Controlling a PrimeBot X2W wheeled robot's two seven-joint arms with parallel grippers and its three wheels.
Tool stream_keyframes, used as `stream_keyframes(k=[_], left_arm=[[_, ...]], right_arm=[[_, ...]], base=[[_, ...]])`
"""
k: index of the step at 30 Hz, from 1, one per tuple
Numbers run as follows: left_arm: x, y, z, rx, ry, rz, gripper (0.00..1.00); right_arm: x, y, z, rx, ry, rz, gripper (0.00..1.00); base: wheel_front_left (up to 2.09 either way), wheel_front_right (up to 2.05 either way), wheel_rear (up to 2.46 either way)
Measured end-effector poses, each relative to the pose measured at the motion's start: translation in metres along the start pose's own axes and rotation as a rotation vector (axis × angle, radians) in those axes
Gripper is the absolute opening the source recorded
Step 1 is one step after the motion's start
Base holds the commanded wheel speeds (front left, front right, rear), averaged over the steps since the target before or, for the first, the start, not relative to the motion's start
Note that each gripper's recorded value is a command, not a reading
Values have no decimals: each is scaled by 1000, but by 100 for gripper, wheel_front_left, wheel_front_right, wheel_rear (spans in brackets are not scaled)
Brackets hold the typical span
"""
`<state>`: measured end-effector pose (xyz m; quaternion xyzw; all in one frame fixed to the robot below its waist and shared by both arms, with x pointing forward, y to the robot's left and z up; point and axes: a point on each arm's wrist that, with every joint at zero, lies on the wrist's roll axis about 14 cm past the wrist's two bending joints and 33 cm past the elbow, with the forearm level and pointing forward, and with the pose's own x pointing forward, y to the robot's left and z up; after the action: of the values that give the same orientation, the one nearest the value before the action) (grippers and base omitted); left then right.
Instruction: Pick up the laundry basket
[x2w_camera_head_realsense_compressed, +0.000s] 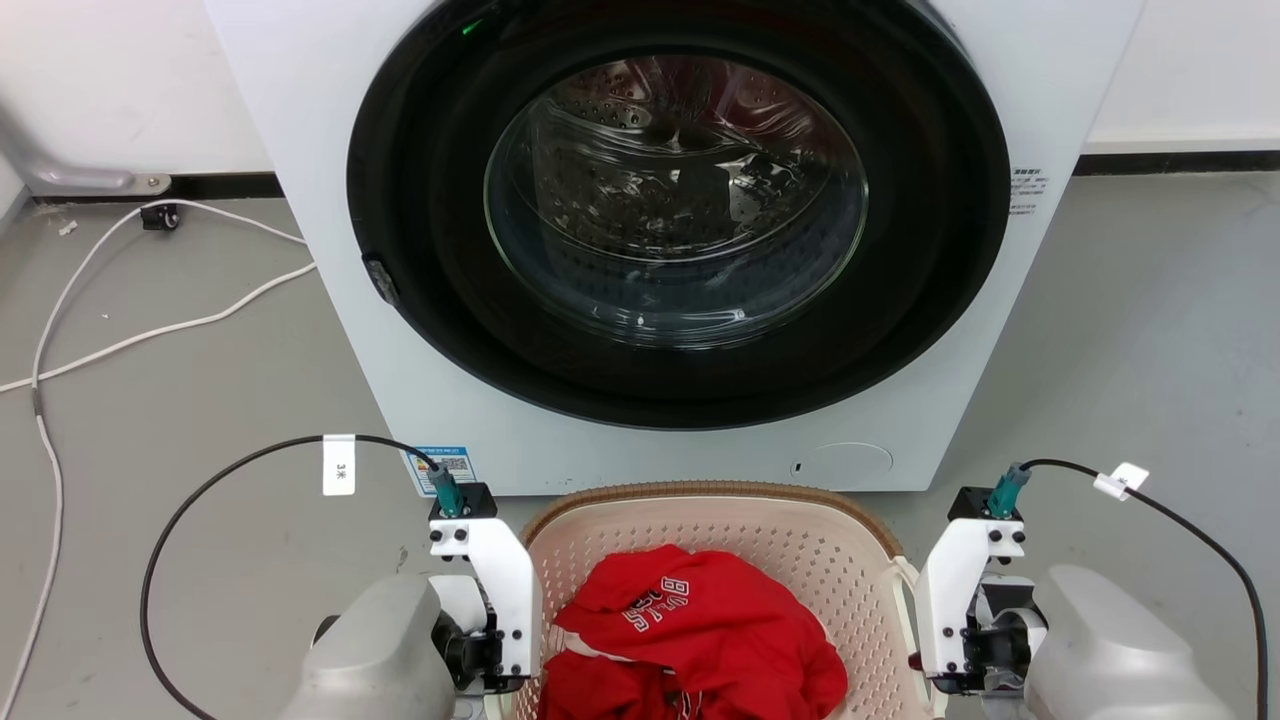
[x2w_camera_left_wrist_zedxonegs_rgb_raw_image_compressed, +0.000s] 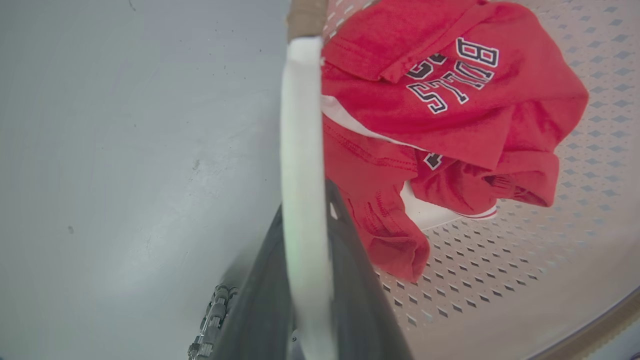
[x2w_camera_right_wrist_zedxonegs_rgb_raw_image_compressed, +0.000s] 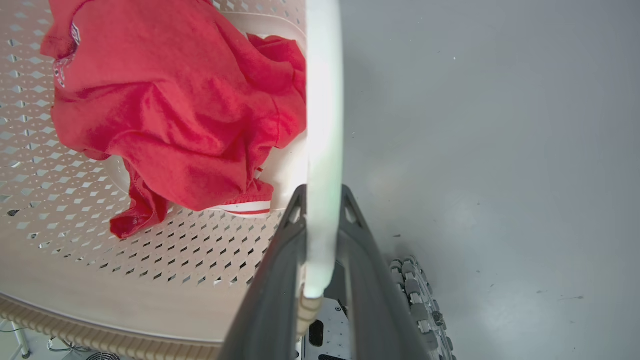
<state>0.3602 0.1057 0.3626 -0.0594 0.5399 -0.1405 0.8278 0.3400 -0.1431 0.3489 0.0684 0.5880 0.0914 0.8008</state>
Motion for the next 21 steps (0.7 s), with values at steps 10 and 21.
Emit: stream_keyframes(k=[10,21], left_arm=[[1,1,-4,-9,6,-5,0],[1,1,-5,-7,0,-7,0]], right_arm=[[3,1,-4,1,10,3,0],[3,2,-6,6,27,5,0]], base=[[0,0,0],[0,0,0]])
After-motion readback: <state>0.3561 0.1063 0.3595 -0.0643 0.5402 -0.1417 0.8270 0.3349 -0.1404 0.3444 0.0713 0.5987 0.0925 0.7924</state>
